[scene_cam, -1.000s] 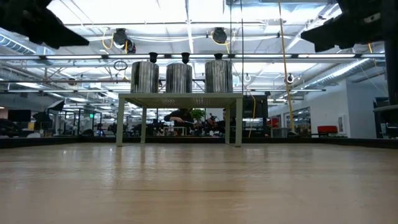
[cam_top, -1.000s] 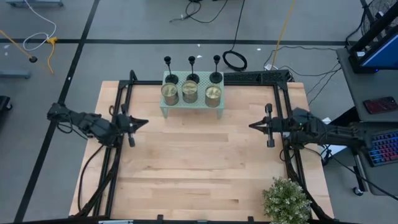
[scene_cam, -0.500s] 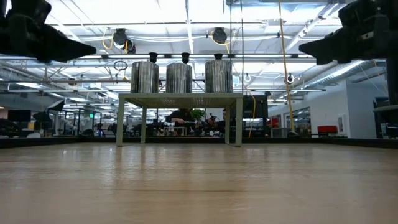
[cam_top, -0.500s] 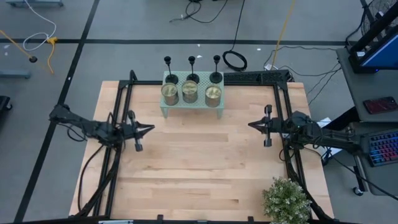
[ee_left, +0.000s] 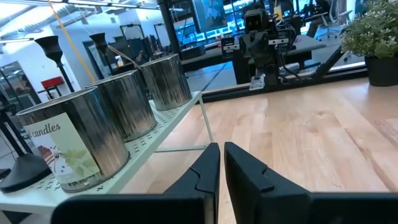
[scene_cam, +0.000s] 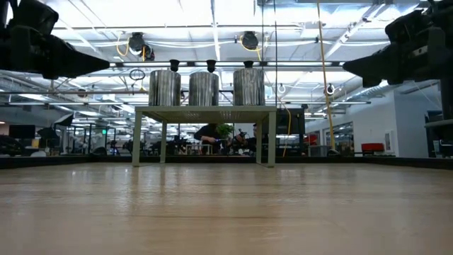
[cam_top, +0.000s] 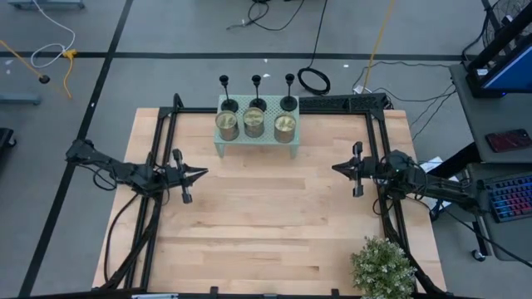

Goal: Pick & Place candle stick holders
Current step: Return to Home Position

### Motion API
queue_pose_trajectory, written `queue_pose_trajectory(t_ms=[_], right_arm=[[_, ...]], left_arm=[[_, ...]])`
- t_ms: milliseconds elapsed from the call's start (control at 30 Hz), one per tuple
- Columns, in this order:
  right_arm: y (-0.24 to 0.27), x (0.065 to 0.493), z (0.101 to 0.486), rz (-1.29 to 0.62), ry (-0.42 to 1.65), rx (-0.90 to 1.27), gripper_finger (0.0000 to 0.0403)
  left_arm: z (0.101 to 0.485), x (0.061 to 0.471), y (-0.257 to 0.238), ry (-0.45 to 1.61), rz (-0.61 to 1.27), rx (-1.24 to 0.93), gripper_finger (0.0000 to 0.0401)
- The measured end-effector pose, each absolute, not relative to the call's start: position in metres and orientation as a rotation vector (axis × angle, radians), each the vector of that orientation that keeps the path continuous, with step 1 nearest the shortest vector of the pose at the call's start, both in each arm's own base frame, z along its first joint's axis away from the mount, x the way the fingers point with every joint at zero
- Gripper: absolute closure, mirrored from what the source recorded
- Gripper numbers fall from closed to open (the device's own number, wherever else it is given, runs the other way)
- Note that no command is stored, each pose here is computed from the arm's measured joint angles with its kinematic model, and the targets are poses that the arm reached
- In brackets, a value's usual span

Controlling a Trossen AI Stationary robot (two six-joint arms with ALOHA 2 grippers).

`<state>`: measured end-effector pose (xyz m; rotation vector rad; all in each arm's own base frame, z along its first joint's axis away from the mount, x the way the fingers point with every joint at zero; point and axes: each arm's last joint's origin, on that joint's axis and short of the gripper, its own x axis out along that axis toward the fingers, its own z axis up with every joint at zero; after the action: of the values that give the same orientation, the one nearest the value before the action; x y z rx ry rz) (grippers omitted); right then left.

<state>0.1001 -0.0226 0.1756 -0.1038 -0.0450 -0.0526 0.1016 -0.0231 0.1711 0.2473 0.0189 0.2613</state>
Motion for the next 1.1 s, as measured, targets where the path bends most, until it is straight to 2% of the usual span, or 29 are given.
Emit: queue_pose_trajectory(t_ms=[1100], right_arm=[[-0.0227,0.0995,0.1683,-0.053,0.014,-0.035,0.0403]], left_arm=[[0.1715,0.1016,-0.023,0.018,0.263,0.242,0.037]])
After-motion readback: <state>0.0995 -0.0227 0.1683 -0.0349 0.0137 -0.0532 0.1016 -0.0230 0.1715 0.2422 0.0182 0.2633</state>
